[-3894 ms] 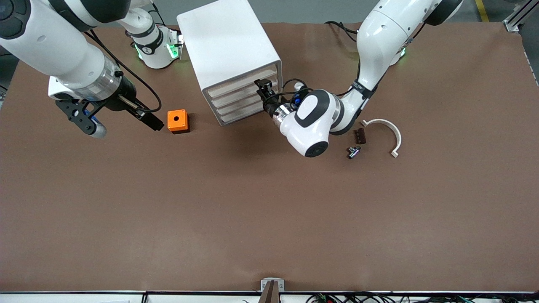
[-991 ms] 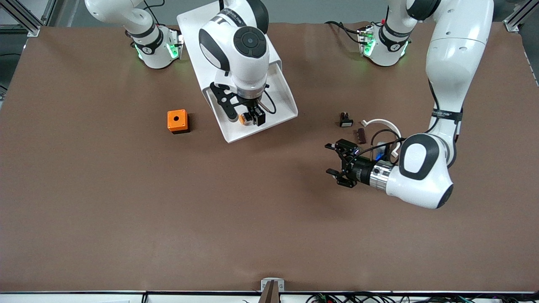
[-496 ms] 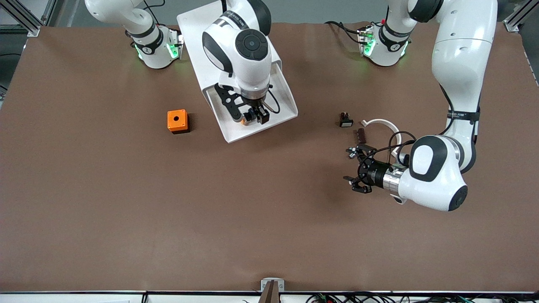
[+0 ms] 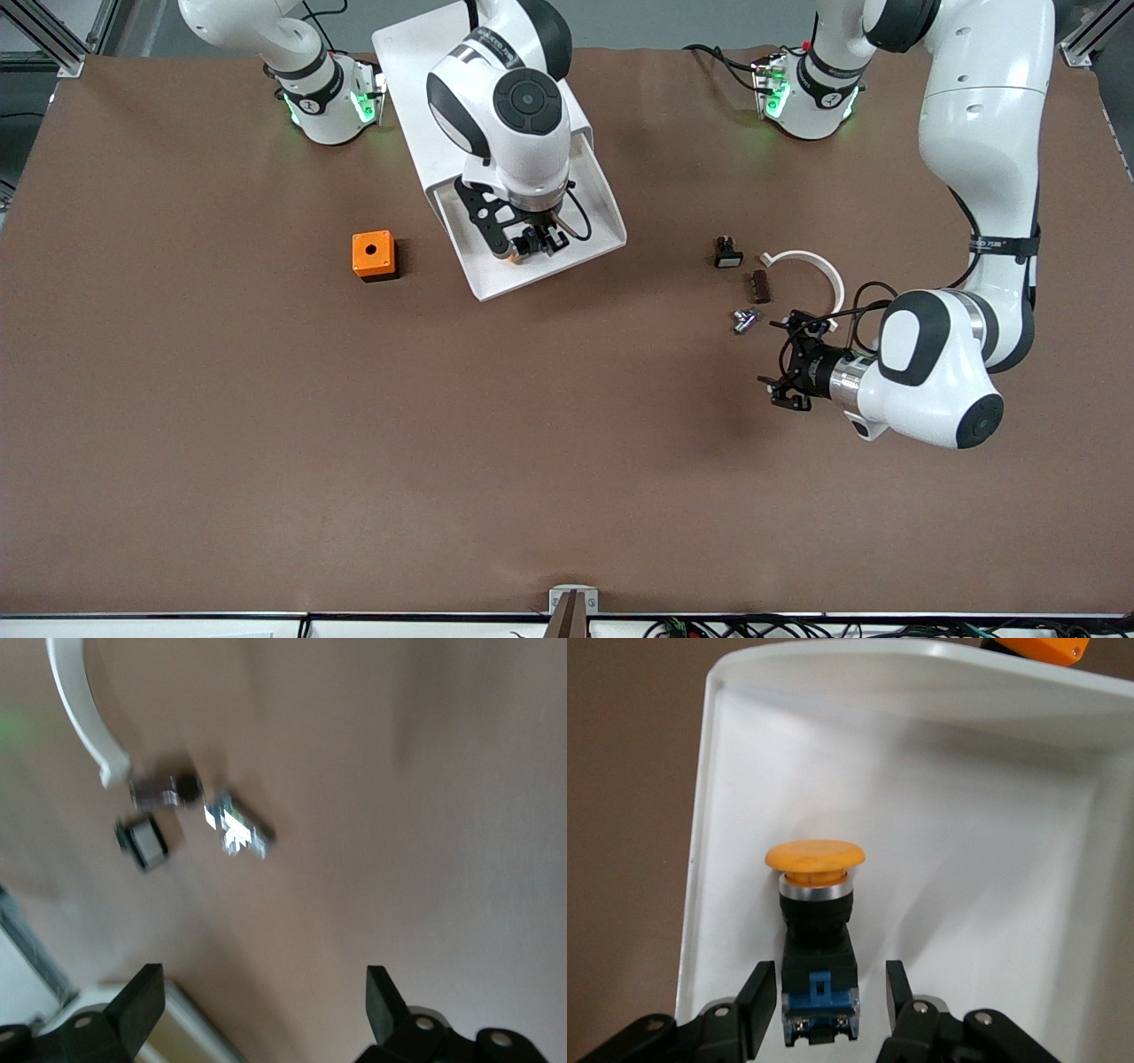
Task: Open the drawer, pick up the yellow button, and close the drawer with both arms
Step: 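Lift the yellow button out of the drawer with the right gripper, then push the drawer shut with the left gripper while the right gripper carries the button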
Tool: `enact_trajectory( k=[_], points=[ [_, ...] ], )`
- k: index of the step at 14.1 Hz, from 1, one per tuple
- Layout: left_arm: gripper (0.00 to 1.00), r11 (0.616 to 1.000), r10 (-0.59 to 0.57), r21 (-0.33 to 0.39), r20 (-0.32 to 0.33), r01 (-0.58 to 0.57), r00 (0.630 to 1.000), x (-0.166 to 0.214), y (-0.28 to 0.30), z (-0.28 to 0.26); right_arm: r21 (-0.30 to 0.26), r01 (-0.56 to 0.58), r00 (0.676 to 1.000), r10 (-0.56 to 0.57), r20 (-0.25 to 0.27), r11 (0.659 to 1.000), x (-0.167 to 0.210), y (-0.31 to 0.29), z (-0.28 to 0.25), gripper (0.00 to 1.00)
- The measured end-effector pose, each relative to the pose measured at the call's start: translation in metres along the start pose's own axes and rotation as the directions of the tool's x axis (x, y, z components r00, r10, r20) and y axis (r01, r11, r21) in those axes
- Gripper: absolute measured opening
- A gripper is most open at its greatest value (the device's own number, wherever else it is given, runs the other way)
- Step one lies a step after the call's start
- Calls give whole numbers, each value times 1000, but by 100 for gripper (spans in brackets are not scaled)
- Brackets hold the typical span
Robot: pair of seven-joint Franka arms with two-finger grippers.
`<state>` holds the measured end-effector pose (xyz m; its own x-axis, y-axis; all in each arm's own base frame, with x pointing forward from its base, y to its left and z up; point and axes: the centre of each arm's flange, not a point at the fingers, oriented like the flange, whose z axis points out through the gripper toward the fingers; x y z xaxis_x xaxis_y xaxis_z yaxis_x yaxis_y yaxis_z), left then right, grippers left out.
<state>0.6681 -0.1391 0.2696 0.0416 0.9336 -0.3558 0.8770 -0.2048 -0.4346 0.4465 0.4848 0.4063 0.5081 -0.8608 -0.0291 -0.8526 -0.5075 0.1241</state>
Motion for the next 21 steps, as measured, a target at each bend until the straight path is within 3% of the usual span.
enact_trajectory(
  k=[1,3,9,12,15,17,19,21],
  points=[
    [100,1000,13,10,-59,-13,998,0,0,2,-1,0,1000,0,-1,1000,0,0,1,55],
    [100,999,48,30,-144,-44,988,-15,-1,10,-1,-1,1000,1,-1,1000,0,-1,2,34],
    [100,993,119,43,-209,-113,971,-65,-3,22,42,-9,1000,9,13,999,4,-8,-26,34],
    [100,980,198,63,-330,-188,923,-108,-11,30,7,-7,1000,7,10,1000,34,-11,-55,34],
    [100,954,296,90,-406,-285,864,-175,-26,53,-52,126,992,-125,19,991,91,-9,-81,34],
    [100,934,345,70,-426,-350,836,-210,-30,71,-69,270,963,-268,43,960,132,-2,-99,34],
    [100,909,385,27,-442,-417,810,-236,-31,84,-58,428,903,-425,62,902,176,9,-118,34],
    [100,842,497,48,-456,-537,738,-259,-35,92,-31,560,827,-556,80,828,236,19,-130,34]
  ],
)
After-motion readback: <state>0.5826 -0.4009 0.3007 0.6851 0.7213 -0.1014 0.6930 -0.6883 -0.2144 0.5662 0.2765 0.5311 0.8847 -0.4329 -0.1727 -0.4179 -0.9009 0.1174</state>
